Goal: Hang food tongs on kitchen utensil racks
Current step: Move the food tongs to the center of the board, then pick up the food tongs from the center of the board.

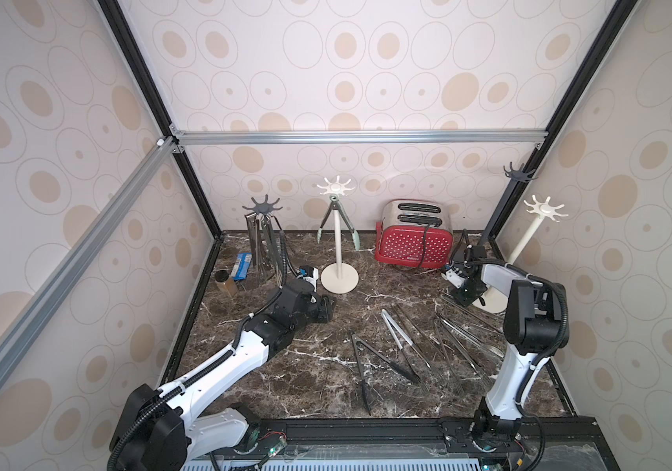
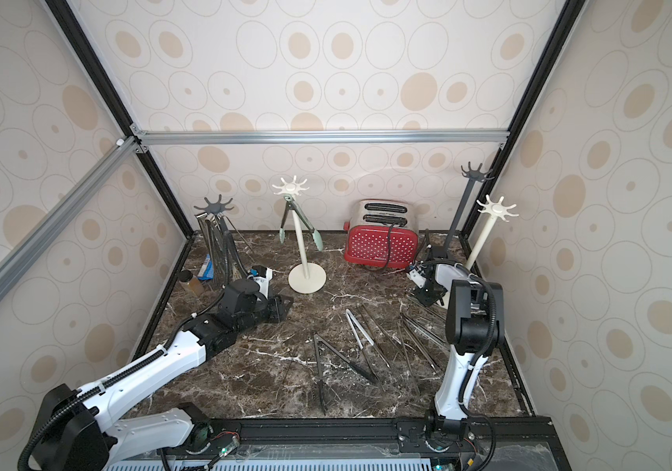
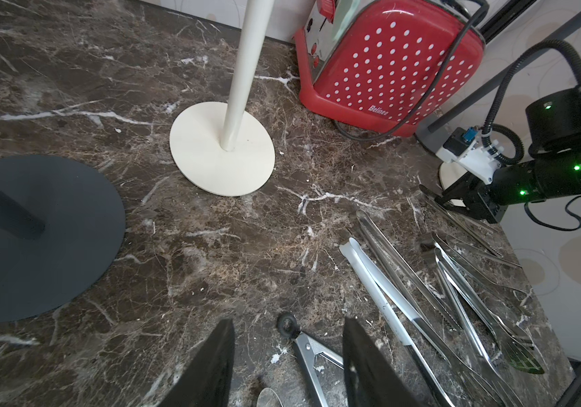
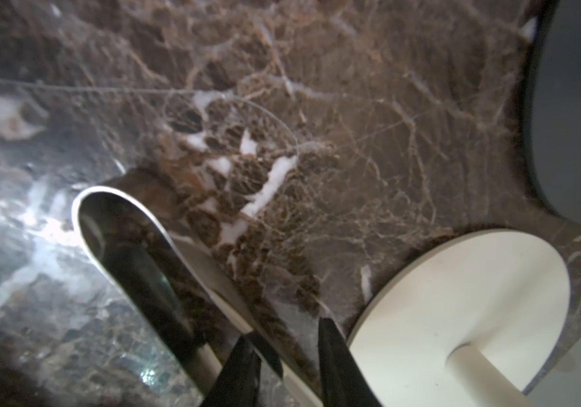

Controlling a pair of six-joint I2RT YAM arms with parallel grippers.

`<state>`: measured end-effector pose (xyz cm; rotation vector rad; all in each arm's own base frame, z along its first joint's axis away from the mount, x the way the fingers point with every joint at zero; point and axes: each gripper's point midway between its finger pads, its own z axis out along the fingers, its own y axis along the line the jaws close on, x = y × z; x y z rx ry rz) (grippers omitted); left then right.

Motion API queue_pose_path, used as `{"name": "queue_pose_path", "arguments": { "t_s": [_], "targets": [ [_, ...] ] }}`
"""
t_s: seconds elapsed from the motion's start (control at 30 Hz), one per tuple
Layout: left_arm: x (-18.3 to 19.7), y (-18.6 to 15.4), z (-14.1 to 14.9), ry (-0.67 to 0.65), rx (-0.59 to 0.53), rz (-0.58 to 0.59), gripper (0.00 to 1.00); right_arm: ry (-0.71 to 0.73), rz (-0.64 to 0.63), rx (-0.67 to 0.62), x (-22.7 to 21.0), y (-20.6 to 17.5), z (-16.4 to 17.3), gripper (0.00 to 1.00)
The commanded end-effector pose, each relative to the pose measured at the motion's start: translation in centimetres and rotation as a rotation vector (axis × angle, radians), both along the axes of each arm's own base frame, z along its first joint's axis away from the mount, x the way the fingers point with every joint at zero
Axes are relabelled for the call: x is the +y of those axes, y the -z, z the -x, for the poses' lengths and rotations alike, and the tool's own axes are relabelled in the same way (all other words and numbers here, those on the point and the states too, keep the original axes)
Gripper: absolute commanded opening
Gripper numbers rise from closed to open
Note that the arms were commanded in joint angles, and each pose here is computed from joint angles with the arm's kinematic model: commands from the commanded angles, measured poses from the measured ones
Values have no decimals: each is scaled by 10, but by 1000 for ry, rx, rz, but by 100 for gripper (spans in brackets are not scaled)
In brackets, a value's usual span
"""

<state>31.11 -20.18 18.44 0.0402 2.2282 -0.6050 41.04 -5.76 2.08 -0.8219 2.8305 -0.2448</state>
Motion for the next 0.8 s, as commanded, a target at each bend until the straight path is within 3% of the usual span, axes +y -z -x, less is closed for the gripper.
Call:
{"name": "queue_pose_path", "arguments": {
  "t_s": [0.0,0.17,0.77],
  "targets": [
    [-6,-27,-11,-6,-50,48,49,-2,-19,208,-5,27,54,30],
    [-9,-28,-12,1,-46,55,48,10,-11,216,-10,28,58,27],
    [-1,-23,-10,-14,-53,20,47,9,-22,43,-6,19,9,1]
  ]
}}
